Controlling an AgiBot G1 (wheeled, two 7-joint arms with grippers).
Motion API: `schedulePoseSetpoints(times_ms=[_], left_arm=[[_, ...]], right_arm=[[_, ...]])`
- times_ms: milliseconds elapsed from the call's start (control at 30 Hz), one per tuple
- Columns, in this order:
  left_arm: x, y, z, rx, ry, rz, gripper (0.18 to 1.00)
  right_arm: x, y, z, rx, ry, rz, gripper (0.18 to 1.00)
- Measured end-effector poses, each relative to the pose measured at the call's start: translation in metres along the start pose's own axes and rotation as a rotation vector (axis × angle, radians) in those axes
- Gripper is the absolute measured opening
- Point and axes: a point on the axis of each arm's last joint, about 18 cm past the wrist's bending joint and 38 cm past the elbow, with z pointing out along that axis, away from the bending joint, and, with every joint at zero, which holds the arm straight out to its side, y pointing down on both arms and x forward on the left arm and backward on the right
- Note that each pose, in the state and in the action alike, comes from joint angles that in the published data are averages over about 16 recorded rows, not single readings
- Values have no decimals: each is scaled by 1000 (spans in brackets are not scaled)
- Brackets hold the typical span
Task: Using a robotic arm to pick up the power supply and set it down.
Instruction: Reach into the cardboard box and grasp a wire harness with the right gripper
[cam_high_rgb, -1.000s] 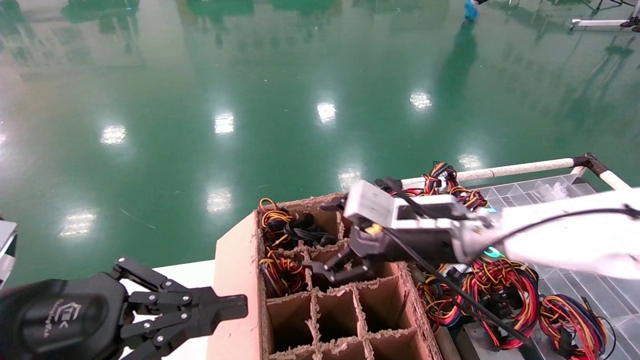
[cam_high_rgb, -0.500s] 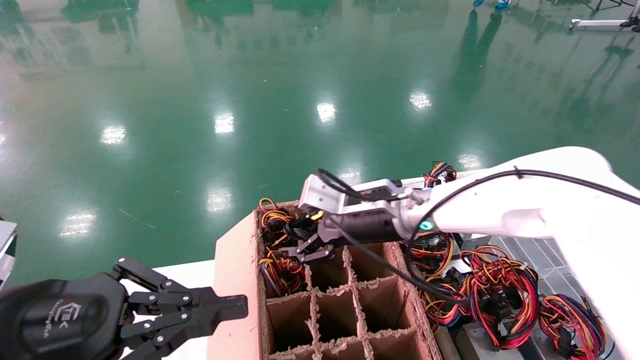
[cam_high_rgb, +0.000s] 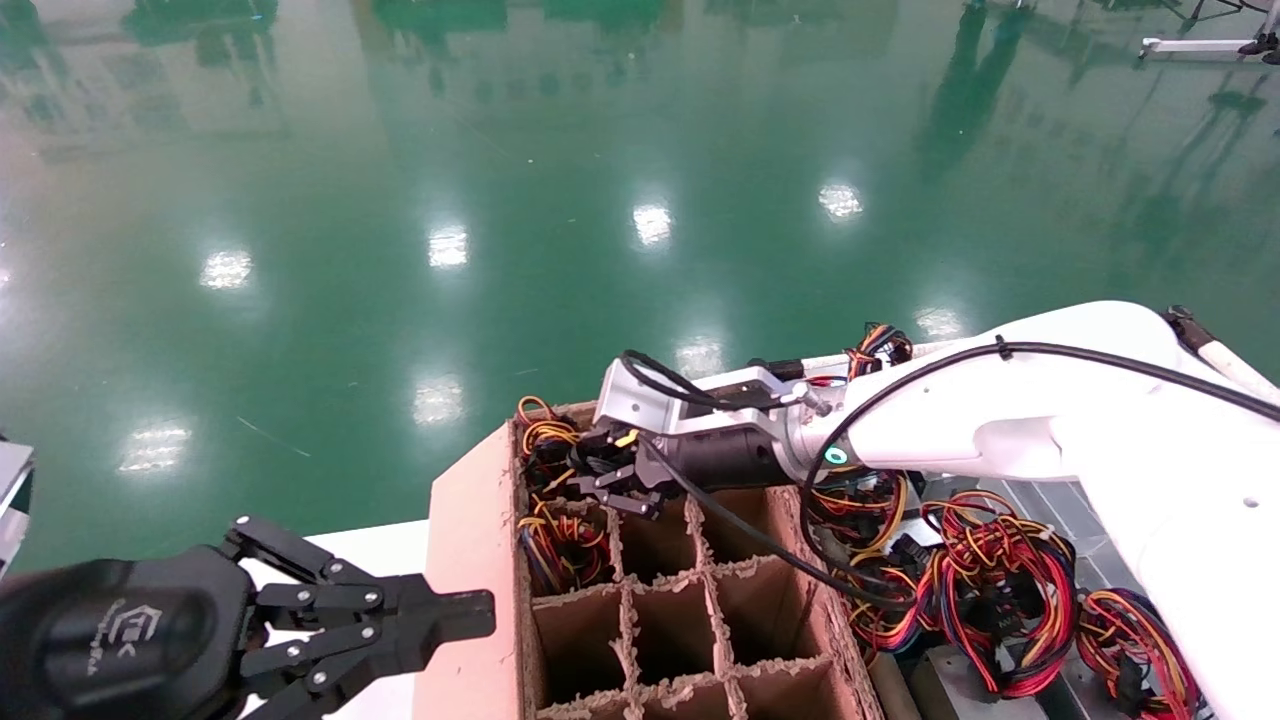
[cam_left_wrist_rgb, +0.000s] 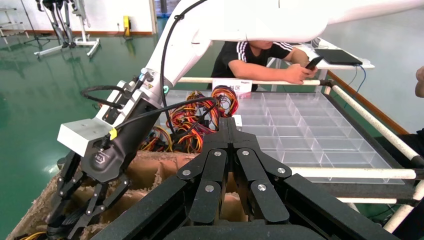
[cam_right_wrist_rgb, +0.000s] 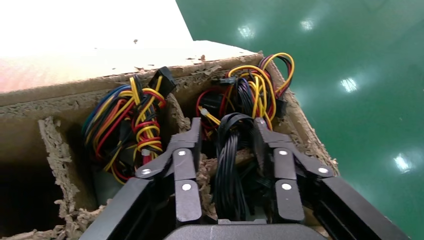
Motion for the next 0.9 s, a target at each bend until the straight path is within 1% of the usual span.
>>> schedulePoseSetpoints(times_ms=[167,400,567,767,900], left_arm=[[0,0,0,0,0,0,191],[0,0,0,0,0,0,191],[0,0,0,0,0,0,193],[0,0,0,0,0,0,212],[0,0,0,0,0,0,245]], right_arm=[[-2,2,3,-11,-6,5,436],[-3,2,4,-17,-7,11,311],[0,-4,2,-4,-1,12,251],[9,-15,-6,29,15,18,215],[18,-23,-14,56,31,26,207]])
